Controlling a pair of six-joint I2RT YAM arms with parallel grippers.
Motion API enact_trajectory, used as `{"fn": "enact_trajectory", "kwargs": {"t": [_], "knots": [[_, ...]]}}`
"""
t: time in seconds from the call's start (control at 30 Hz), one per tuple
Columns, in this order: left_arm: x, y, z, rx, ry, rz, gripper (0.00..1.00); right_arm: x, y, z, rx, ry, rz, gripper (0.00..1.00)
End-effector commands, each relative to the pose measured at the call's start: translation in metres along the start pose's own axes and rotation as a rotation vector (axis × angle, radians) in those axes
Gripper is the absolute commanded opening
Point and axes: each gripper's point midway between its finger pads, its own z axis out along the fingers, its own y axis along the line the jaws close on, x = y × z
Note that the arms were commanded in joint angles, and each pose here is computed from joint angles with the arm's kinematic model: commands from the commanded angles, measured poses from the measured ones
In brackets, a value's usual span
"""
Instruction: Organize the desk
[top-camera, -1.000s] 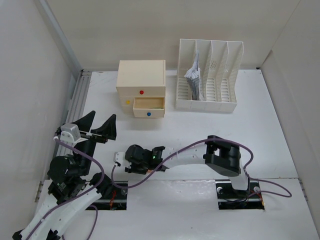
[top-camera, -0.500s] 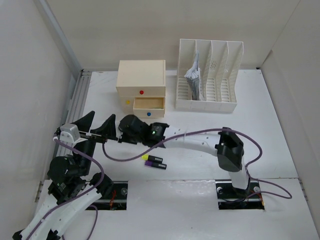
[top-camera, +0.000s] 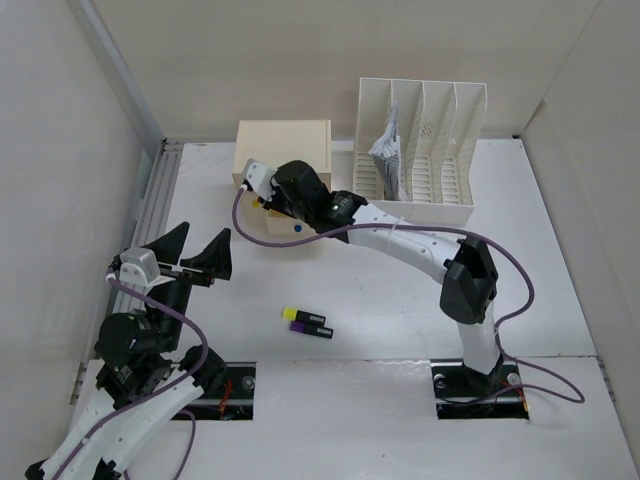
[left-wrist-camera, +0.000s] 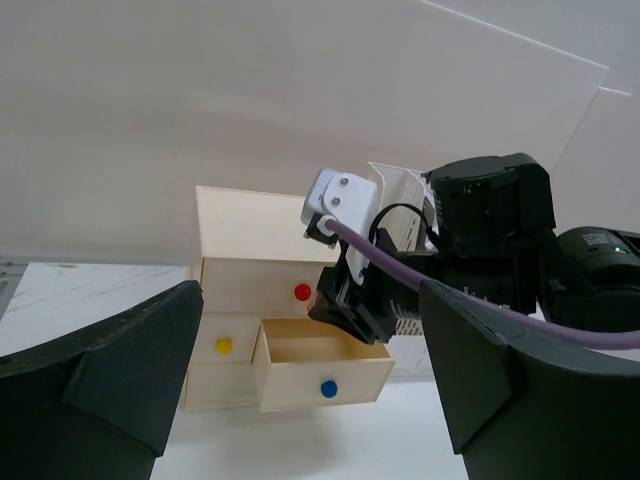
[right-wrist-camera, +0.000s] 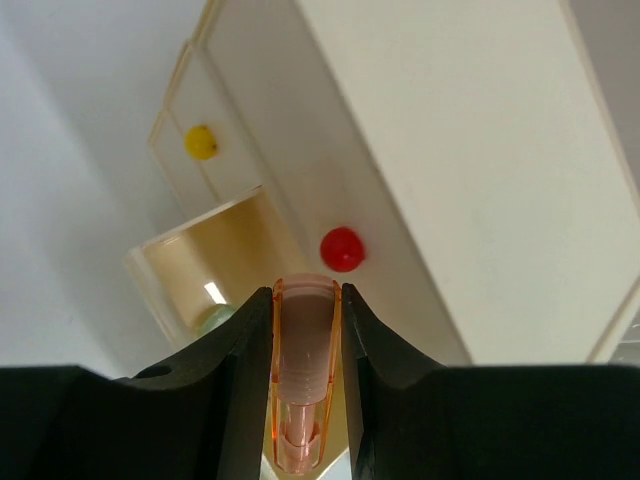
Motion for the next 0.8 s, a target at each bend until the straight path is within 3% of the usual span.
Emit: {"fn": "enact_trajectory", "kwargs": {"t": [0.0, 0.13, 0.17, 0.27, 0.47, 0.5, 0.63, 0.77], "knots": [[-0.013, 0.0, -0.001, 0.002, -0.053, -0.014, 0.88, -0.032, -0.024, -0.001, 0.073, -0.089, 0.009, 0.0], [-0.013, 0.0, -0.001, 0.002, -0.053, -0.014, 0.88, -0.016, -0.023, 0.013, 0.056, -0.042, 0.003, 0.13], [-0.015, 0.0, -0.002, 0.003, -0.061, -0.018, 0.88, -0.014, -0.022, 0.013, 0.051, -0.033, 0.0, 0.26], [-0.015, 0.0, -0.002, 0.003, -0.061, -0.018, 0.88, -0.005, -0.021, 0.018, 0.047, -0.01, 0.009, 0.44], [-0.015, 0.0, -0.002, 0.003, -0.061, -0.018, 0.88, -0.007, -0.028, 0.016, 0.054, -0.026, 0.038, 0.46], [-0.015, 0.0, -0.002, 0.003, -0.061, -0.018, 0.88, -0.014, -0.031, 0.012, 0.056, -0.048, 0.043, 0.43], [-0.015, 0.0, -0.002, 0.003, -0.061, -0.018, 0.88, -0.014, -0.024, 0.008, -0.029, -0.071, 0.079, 0.0], [-0.015, 0.0, -0.002, 0.003, -0.061, -0.018, 0.88, -0.018, -0.006, 0.002, -0.235, -0.118, 0.12, 0.0]]}}
